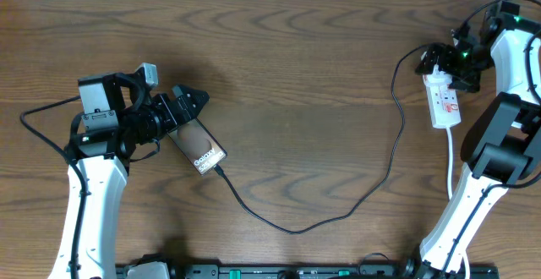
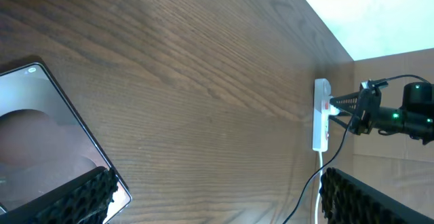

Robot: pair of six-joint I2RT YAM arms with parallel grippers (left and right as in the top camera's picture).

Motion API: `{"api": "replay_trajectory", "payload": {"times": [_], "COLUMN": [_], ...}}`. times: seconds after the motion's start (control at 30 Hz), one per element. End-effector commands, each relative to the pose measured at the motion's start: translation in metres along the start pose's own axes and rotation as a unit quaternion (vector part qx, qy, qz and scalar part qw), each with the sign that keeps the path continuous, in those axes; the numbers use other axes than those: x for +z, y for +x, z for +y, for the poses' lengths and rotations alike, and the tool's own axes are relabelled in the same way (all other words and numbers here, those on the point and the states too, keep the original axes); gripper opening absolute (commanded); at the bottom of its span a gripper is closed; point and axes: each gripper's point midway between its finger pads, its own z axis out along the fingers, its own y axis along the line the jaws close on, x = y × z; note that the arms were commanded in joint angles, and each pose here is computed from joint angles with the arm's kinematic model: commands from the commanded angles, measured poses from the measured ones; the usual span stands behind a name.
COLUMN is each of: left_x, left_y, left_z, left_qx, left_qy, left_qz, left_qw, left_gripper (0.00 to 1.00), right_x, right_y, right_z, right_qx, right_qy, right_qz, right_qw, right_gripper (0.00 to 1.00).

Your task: Plug charger to phone and switch on socket

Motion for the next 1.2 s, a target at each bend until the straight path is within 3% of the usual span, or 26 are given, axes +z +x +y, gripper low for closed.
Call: {"api": "replay_trajectory", "payload": {"times": [0.0,0.37,0.8,1.17], "left_x": [-0.002,-0.002,-0.002,-0.002], "left_y": [-0.008,-0.008,-0.008,-0.008], "left_z": [-0.006,-0.006,-0.006,-0.005], "left_qx": [0.016,0.016,0.016,0.016], "left_qy": [0.001,0.001,0.001,-0.001], "left_qz": [-0.007,-0.007,-0.007,-0.009], "left_qw": [1.0,1.0,1.0,1.0], "left_gripper": [0.98,0.98,0.98,0.98], "right_x": [-0.014,-0.046,-0.062,-0.103], "right_y": [-0.014,-0.018,0.022,0.026], "right_z": [0.025,0.008,-0.058,-0.046], "right_qx": [-0.012,0.004,0.053,0.053], "right_qy": [-0.032,-0.01,0.168,0.175], "right_qz": [-0.023,-0.033,0.041,0.011], "right_qw": [0.999,0.999,0.983,0.983], "right_gripper": [0.99,0.99,0.99,0.93]}}
